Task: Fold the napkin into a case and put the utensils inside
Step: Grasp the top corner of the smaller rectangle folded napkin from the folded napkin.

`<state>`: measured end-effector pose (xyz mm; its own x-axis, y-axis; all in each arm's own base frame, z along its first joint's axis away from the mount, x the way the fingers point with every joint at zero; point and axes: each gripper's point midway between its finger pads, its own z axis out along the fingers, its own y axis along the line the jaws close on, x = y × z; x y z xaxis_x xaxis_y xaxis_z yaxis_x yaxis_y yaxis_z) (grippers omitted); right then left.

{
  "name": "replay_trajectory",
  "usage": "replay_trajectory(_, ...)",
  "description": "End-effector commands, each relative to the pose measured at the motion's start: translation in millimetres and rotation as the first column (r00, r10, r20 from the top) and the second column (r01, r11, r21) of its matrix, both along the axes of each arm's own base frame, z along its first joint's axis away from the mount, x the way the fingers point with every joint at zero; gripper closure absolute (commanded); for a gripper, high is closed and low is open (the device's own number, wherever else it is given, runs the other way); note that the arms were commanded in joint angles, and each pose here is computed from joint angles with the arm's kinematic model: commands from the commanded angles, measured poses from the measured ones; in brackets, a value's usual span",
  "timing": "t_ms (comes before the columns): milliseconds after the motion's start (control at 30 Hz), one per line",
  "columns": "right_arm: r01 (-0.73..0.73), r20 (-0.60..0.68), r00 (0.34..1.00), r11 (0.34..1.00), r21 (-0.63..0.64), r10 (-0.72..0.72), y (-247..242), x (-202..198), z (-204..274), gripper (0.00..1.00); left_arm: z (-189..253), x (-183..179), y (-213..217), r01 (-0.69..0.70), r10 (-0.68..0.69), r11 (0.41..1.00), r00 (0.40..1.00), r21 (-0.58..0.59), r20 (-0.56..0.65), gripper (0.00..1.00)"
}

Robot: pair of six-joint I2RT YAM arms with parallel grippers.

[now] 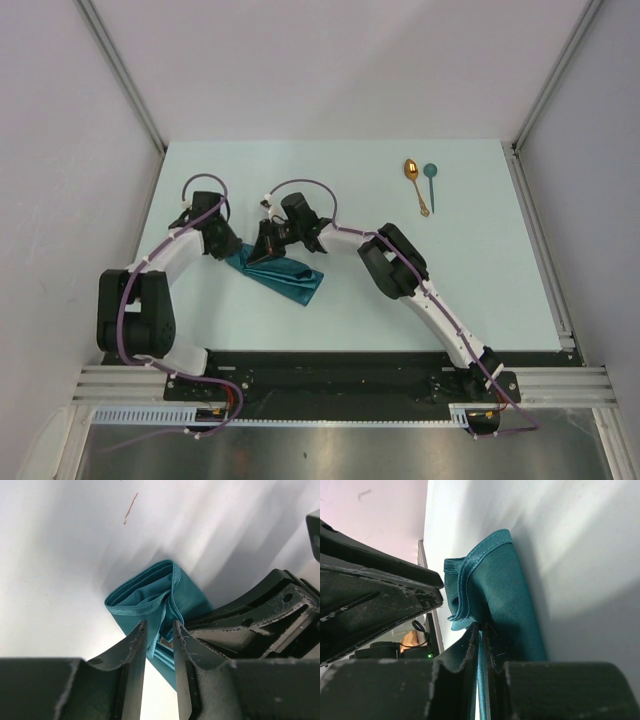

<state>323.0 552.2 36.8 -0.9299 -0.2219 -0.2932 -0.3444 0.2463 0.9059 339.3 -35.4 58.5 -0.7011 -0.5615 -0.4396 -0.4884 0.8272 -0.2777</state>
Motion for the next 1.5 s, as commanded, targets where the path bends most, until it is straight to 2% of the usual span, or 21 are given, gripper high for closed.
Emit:
replay_trajectory(0, -0.021, 0.06, 0.998, 0.996, 0.087, 0.016, 5.2, 5.9, 46.9, 0.89, 0.5, 4.7, 3.4, 0.017, -0.017, 0.999, 1.0, 0.027, -0.013, 0.7)
replay_trajectory(233, -0.017, 0.061, 0.998, 0.996, 0.088, 0.011, 6.1, 7.3, 47.5, 0.89, -0.6, 0.2, 2.7, 0.029, -0.028, 0.999, 0.999, 0.044, -0.021, 0.73)
replay_trajectory(400, -0.024, 0.065, 0.998, 0.996, 0.083, 0.019, 7.6, 7.3, 45.8, 0.89, -4.1, 5.1, 0.6, 0.043, -0.041, 0.998, 0.999, 0.049, -0.036, 0.94)
replay_trajectory(500, -0.017, 0.071, 0.997, 0.996, 0.089, 0.011, 5.4, 12.0, 49.3, 0.88, -2.6, 7.4, 1.4, 0.046, -0.044, 0.997, 0.999, 0.055, -0.032, 1.0)
replay_trajectory(767, -0.01, 0.079, 0.997, 0.996, 0.086, 0.003, 2.7, 19.2, 51.4, 0.87, 11.6, 5.3, 1.5, 0.048, -0.048, 0.997, 0.999, 0.058, 0.015, 1.0)
replay_trajectory(1000, -0.06, 0.041, 0.998, 0.994, 0.094, 0.057, 20.4, -2.8, 44.2, 0.88, 20.5, 10.8, -7.0, 0.058, -0.059, 0.998, 0.994, 0.013, 0.087, 1.0)
replay_trajectory(1467, -0.045, -0.005, 0.999, 0.997, 0.058, 0.046, 34.9, -15.0, 0.4, 0.91, 7.2, 2.5, -22.0, 0.065, -0.063, 0.998, 0.996, -0.028, 0.064, 1.0)
